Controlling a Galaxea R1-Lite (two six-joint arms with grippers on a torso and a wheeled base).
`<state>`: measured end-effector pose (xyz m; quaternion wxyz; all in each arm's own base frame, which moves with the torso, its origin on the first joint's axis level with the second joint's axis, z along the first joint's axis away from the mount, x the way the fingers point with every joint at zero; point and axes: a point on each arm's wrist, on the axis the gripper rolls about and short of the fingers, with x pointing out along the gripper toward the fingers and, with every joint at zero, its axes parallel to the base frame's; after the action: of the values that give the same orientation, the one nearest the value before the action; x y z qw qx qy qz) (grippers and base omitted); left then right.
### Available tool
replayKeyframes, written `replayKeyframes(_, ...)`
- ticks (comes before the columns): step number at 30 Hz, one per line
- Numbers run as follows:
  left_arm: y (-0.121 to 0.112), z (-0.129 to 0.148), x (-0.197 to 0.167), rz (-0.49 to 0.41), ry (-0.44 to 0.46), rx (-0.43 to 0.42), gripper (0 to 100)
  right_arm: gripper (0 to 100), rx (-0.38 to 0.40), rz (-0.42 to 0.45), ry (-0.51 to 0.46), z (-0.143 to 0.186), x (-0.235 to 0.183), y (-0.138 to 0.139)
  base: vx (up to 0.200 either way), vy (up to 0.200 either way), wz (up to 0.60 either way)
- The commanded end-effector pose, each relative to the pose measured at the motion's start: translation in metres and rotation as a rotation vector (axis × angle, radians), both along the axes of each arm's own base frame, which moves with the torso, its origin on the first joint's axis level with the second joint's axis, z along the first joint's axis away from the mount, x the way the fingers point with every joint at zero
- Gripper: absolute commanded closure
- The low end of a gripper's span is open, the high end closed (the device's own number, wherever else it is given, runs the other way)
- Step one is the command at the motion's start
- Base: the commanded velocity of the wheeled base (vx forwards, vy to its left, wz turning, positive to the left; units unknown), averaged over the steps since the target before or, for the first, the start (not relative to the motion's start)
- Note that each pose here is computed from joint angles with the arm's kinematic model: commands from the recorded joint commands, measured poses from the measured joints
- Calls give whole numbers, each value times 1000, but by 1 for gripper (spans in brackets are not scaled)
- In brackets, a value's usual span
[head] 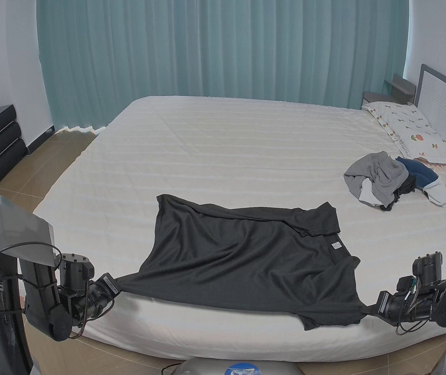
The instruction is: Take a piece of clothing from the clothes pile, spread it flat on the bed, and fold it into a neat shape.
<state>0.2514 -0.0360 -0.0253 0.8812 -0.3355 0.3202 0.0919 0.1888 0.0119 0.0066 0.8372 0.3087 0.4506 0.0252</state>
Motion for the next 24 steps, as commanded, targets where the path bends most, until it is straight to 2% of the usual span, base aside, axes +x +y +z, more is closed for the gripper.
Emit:
replayKeyframes(1,-2,4,-14,-51,28,25,100,100,-12,1,42,1,-13,-2,0,0,0)
replayKeyframes(4,-4,0,-28,-135,84,48,100,100,-26,13,107,-3,-19,-3,0,0,0)
replayKeyframes(9,-5,-3,-37,-191,124,100,100,100,-68,60,179,-4,-30,-4,0,0,0)
replayKeyframes(13,-4,-8,-49,-249,178,151,100,100,-92,94,193,-6,-31,-4,0,0,0)
replayKeyframes(14,-8,-11,-52,-289,201,178,100,100,-99,100,201,-7,-32,-4,0,0,0)
replayKeyframes(22,-12,-24,-56,-321,262,199,100,100,-172,123,272,-25,-29,-4,0,0,0)
replayKeyframes(23,-12,-23,-56,-322,261,199,0,100,-171,124,276,-28,-28,-4,0,0,0)
replayKeyframes(24,-13,-23,-57,-325,260,200,0,100,-172,123,270,-29,-27,-4,0,0,0)
